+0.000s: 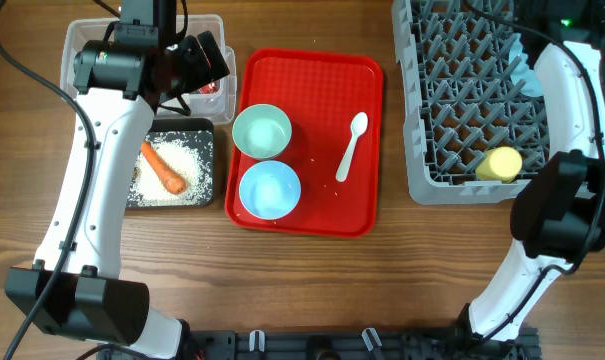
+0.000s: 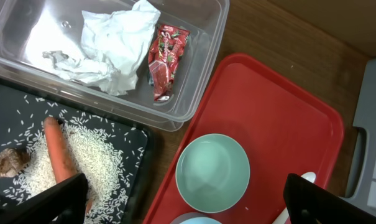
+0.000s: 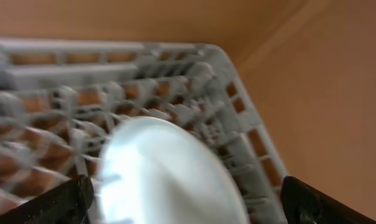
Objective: Sort waste into correct bins and load items into the dishwasher rack
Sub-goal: 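Reach the right gripper back to the red tray and grasp the green bowl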
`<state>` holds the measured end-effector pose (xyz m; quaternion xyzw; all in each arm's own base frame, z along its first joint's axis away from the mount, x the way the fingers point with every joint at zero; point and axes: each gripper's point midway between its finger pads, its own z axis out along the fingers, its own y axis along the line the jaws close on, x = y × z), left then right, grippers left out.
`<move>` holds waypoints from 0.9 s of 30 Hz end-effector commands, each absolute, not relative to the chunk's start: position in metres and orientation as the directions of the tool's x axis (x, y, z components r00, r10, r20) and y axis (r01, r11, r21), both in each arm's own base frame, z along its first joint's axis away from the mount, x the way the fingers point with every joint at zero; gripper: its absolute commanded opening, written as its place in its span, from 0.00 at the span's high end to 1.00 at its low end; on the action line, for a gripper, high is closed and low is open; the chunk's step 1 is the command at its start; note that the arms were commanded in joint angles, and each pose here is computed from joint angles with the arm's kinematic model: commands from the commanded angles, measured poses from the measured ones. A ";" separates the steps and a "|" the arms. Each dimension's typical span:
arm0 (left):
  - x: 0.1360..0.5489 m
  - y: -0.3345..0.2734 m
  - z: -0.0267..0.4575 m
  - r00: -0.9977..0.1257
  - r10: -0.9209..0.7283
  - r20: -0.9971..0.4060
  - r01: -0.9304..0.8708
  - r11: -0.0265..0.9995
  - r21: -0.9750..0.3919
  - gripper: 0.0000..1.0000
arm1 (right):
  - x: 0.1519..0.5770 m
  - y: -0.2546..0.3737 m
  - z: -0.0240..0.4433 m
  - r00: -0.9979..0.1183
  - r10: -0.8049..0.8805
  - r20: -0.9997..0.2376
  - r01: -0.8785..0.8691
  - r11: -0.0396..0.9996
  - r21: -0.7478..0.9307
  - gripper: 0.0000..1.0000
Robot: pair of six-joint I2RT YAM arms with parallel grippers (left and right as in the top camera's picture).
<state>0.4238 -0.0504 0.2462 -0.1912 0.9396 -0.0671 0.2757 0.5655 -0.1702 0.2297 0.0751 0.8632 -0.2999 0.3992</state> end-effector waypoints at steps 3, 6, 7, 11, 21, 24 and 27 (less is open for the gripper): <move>0.425 -0.047 0.252 -0.762 -0.399 -0.510 -0.326 0.917 -0.229 0.00 | 0.539 0.012 0.331 -0.476 -0.081 -0.876 -0.142 0.990 -0.015 0.00; 0.425 -0.047 0.252 -0.762 -0.399 -0.510 -0.326 0.917 -0.229 0.00 | 0.507 0.090 0.329 -0.560 0.003 -0.828 -0.373 0.892 0.256 0.00; 0.425 -0.047 0.252 -0.762 -0.399 -0.510 -0.326 0.917 -0.229 0.00 | 0.497 0.111 0.319 -0.627 0.043 -0.778 -0.384 0.852 0.356 0.00; 0.425 -0.047 0.252 -0.762 -0.399 -0.510 -0.326 0.917 -0.229 0.00 | 0.467 0.175 0.253 -0.804 -0.020 -0.594 -0.384 0.781 0.493 0.00; 0.425 -0.047 0.252 -0.762 -0.399 -0.510 -0.326 0.917 -0.229 0.00 | 0.412 0.283 0.090 -0.980 -0.074 -0.185 -0.160 0.845 0.511 0.19; 0.425 -0.047 0.252 -0.762 -0.399 -0.510 -0.326 0.917 -0.229 0.00 | 0.407 0.292 0.062 -0.992 -0.044 -0.121 -0.098 0.864 0.494 0.27; 0.425 -0.047 0.252 -0.762 -0.399 -0.510 -0.326 0.917 -0.229 0.00 | 0.405 0.297 0.040 -0.996 -0.031 -0.082 -0.067 0.872 0.484 0.35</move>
